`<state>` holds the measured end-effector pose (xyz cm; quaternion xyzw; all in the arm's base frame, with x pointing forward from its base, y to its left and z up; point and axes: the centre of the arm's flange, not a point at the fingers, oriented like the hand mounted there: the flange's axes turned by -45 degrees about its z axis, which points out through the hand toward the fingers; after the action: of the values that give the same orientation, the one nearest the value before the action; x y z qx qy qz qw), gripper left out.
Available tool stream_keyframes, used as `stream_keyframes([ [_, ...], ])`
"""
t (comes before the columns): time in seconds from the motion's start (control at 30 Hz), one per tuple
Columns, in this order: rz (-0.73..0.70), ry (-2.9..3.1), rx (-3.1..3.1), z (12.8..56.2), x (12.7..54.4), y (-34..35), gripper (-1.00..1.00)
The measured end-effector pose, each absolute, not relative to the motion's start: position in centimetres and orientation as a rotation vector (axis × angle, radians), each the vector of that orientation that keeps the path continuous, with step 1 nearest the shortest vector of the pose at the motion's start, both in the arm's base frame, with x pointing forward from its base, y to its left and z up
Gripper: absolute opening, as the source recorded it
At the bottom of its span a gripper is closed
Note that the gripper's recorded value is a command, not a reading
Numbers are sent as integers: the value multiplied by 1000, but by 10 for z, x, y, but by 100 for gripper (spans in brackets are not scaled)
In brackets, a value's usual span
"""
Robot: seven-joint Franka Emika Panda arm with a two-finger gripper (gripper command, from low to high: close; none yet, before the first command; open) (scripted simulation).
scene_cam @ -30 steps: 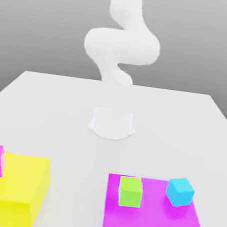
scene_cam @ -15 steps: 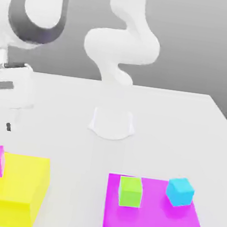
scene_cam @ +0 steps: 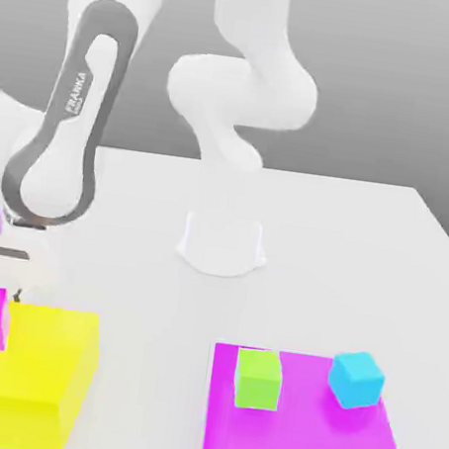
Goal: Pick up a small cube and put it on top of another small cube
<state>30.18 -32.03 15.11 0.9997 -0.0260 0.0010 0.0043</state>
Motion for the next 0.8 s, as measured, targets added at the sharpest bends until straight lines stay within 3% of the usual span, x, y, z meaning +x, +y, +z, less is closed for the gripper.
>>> stream_keyframes([
  [0.03,2,-82,3134,142,301,-320,0],
  [0.07,1,-84,3137,133,300,-319,-100],
  [0.3,0,-85,3139,131,300,-318,-100],
  [0.57,1,-90,3141,190,300,-320,-100],
  [0.73,-7,-303,3156,238,290,-391,-100],
  [0.8,-12,-286,3172,254,304,-390,-100],
])
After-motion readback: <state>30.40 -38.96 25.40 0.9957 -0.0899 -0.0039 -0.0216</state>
